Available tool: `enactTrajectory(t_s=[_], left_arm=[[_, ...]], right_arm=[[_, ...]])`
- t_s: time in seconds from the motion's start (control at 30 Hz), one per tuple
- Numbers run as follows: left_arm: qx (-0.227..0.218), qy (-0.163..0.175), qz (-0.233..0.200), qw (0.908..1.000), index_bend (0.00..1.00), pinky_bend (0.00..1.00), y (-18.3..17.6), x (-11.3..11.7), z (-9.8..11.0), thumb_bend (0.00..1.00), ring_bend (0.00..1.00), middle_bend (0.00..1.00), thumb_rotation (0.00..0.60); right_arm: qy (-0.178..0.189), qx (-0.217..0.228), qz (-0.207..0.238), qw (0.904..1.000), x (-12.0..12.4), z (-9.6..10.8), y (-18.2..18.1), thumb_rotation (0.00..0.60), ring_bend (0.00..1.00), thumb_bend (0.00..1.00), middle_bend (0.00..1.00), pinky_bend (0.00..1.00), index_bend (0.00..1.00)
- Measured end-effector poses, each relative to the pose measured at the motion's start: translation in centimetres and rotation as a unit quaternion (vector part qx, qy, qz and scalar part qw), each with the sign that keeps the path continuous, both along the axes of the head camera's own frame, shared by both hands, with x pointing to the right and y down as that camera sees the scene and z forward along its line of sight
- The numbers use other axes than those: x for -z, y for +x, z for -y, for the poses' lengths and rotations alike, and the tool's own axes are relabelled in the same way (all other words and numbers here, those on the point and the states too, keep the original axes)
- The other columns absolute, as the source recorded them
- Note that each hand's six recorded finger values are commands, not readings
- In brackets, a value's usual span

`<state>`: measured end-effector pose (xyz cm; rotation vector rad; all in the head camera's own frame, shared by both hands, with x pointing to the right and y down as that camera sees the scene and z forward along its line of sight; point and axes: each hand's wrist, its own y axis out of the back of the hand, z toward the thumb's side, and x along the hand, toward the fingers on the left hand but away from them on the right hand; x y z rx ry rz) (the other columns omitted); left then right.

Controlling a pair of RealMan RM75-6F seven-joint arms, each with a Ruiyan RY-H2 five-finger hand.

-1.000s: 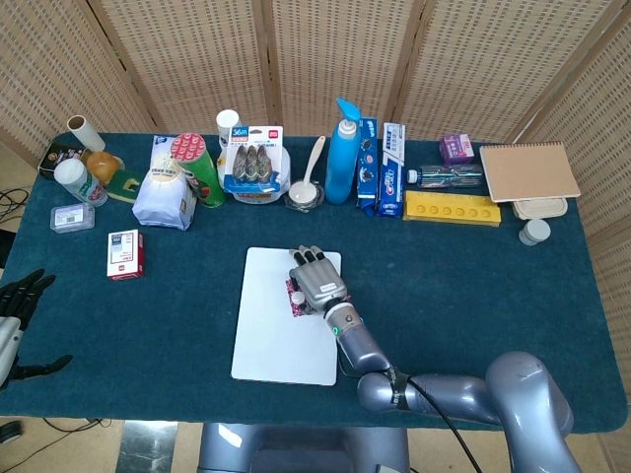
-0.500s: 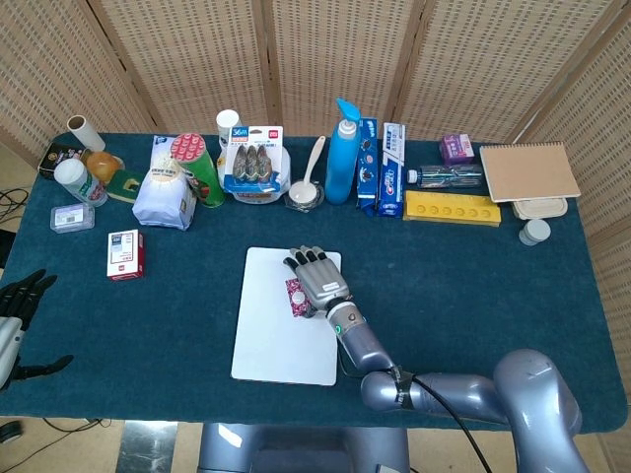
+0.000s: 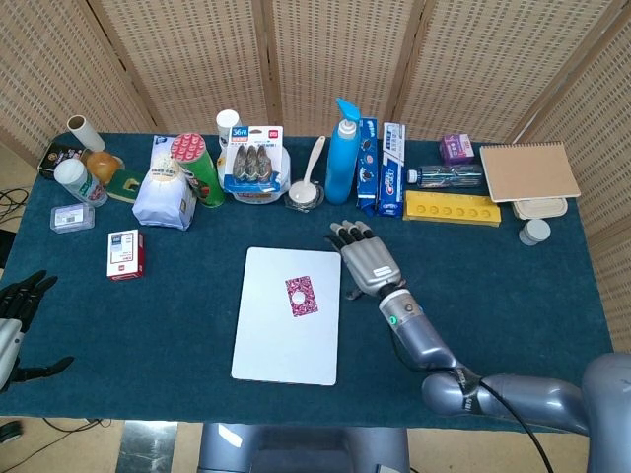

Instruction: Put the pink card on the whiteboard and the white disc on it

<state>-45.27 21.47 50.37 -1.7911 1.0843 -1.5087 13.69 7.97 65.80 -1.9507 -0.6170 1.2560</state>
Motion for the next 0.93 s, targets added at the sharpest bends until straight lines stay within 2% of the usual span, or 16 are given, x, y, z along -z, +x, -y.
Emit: enactTrajectory(t_s=[0.07, 0.2, 0.27, 0.47, 0.7, 0.93], left_arm=[[-0.002, 0.002, -0.001, 1.0, 0.0, 0.0, 0.1, 0.1, 0.0, 0.05, 0.0, 0.0, 0.6], [-0.003, 0.004, -0.001, 1.0, 0.0, 0.0, 0.1, 0.1, 0.0, 0.06, 0.0, 0.0, 0.6], [-0.006, 0.006, -0.001, 1.0, 0.0, 0.0, 0.3, 0.2, -0.1, 0.05, 0.0, 0.0, 0.6], [-0.015, 0.009, -0.001, 0.9999, 0.0, 0.0, 0.8, 0.3, -0.5, 0.05, 0.0, 0.0, 0.6], [-0.019, 0.006, -0.002, 0.9998, 0.0, 0.0, 1.0, 0.0, -0.5, 0.05, 0.0, 0.0, 0.6], [-0.011, 0.008, -0.002, 0.9999, 0.0, 0.0, 0.5, 0.2, -0.3, 0.05, 0.0, 0.0, 0.6]], right_arm=[[0.022, 0.001, 0.005, 0.9997, 0.9, 0.1, 1.6, 0.598, 0.02, 0.05, 0.06, 0.02, 0.12], [0.07, 0.006, 0.012, 0.9975, 2.7, -0.3, 5.2, 0.547, 0.0, 0.02, 0.03, 0.0, 0.12], [0.098, 0.003, 0.012, 0.9951, 3.7, -0.8, 7.6, 0.547, 0.0, 0.02, 0.02, 0.0, 0.11], [0.162, -0.04, 0.02, 0.9857, 6.9, -3.2, 15.6, 0.544, 0.0, 0.01, 0.01, 0.0, 0.11], [0.199, -0.05, 0.012, 0.9786, 9.6, -6.0, 21.2, 0.546, 0.0, 0.0, 0.01, 0.0, 0.11], [0.22, -0.069, -0.027, 0.9727, 10.9, -8.5, 25.4, 0.545, 0.0, 0.0, 0.01, 0.0, 0.11]])
